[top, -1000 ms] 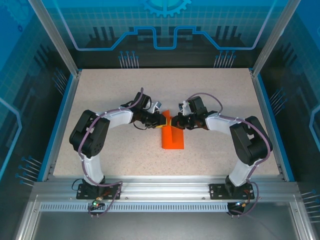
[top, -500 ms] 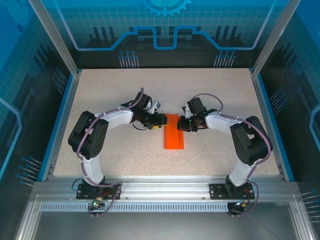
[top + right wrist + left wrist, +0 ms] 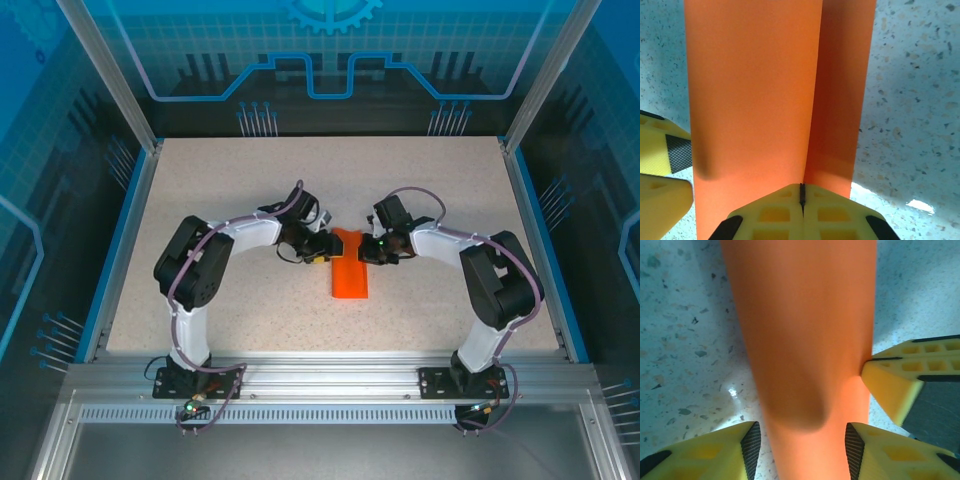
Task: Fold a paper plane with a square sheet of paper (fold left side to right side)
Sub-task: First fold in half a square sheet of paper at the center of the table.
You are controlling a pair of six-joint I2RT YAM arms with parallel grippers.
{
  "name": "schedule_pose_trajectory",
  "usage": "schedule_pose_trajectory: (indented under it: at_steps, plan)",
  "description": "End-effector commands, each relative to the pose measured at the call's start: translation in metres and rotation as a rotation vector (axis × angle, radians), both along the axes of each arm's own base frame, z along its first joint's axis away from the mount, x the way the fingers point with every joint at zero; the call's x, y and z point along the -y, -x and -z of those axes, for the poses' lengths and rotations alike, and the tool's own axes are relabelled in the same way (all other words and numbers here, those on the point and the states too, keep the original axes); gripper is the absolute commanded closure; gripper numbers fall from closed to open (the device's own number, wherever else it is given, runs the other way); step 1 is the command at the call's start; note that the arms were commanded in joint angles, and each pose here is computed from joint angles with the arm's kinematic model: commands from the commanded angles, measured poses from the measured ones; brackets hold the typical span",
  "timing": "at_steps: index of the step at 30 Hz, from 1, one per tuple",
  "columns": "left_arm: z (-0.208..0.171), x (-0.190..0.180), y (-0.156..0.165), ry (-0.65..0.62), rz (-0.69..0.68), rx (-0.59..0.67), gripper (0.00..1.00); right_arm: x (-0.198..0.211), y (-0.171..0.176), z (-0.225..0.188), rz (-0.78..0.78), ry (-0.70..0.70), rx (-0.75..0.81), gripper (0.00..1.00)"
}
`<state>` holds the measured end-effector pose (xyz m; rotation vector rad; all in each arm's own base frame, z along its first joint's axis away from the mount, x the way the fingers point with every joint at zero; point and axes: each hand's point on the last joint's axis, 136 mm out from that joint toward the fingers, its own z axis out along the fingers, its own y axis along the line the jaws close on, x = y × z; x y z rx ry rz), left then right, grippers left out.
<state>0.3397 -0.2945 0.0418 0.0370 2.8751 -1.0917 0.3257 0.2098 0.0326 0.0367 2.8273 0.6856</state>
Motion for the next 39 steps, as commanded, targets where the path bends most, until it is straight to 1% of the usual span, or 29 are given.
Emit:
schedule_pose_trajectory:
  at_steps: [1,8,13,20,28,33,37,39]
  plan:
    - [0.007,0.0,0.003,-0.054,0.002,-0.029,0.51,0.0,0.001,0.003,-0.02,0.036,-0.01,0.94]
    - [0.017,-0.002,0.006,-0.109,0.011,-0.046,0.54,0.001,0.002,0.006,-0.024,0.056,-0.014,0.92]
    - [0.025,-0.002,0.008,-0.142,0.021,-0.059,0.54,0.001,0.0,0.004,-0.02,0.06,0.004,0.89]
    - [0.032,-0.002,0.009,-0.16,0.02,-0.073,0.55,0.005,-0.006,-0.014,0.003,0.054,0.081,0.76]
    - [0.035,-0.002,0.011,-0.172,0.022,-0.088,0.54,0.037,-0.007,-0.034,0.093,0.135,0.167,0.59]
    - [0.037,0.001,0.011,-0.18,0.026,-0.093,0.53,0.049,-0.009,-0.052,0.154,0.116,0.226,0.5]
    - [0.039,0.003,0.012,-0.19,0.033,-0.099,0.51,0.058,-0.003,-0.055,0.183,0.116,0.243,0.42]
    - [0.04,0.005,0.013,-0.196,0.04,-0.102,0.51,0.061,-0.002,-0.059,0.191,0.117,0.254,0.41]
